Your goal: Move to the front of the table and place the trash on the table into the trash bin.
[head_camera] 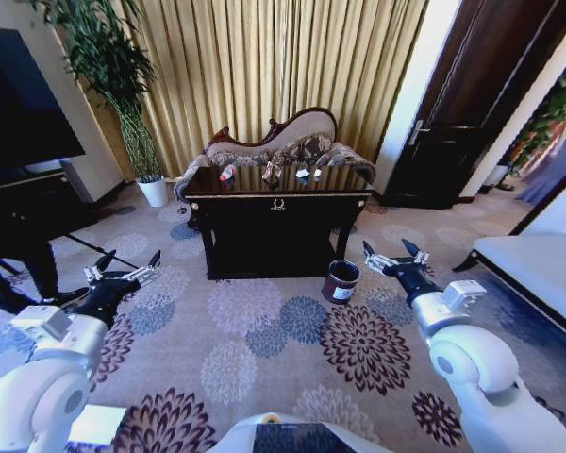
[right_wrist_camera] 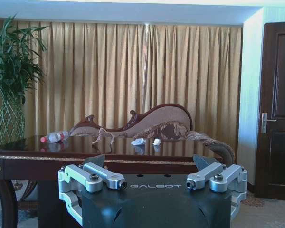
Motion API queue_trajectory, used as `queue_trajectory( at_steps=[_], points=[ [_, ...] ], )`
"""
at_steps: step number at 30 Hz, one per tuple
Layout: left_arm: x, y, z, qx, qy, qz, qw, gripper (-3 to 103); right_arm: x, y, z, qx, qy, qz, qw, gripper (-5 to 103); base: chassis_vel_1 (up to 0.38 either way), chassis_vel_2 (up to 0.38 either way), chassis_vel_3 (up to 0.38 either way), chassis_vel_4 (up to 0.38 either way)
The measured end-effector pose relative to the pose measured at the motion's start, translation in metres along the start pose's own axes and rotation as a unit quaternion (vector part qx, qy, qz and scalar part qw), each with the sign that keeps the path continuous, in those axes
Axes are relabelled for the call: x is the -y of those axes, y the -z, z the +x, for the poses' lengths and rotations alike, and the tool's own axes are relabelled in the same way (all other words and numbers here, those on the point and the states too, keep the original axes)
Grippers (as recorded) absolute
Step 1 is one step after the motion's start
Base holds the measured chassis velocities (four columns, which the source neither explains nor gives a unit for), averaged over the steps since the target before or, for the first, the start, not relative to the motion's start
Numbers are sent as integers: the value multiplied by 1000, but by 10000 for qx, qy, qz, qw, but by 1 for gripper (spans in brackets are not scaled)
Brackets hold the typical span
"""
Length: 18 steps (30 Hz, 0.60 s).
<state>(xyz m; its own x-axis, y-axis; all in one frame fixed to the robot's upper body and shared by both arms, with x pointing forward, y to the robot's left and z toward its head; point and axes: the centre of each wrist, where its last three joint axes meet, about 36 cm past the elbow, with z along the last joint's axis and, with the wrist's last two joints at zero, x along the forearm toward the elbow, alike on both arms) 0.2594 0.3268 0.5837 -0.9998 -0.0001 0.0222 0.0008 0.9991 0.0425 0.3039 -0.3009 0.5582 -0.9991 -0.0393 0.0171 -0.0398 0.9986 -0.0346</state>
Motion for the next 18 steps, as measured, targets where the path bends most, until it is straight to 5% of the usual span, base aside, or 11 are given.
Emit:
queue_trajectory(
  at_steps=[18],
  points=[
    [0,-2,2,3,20,38,10000,100,-1,1,0,14,42,11,10000,100,-167,178,168,-184]
  ],
)
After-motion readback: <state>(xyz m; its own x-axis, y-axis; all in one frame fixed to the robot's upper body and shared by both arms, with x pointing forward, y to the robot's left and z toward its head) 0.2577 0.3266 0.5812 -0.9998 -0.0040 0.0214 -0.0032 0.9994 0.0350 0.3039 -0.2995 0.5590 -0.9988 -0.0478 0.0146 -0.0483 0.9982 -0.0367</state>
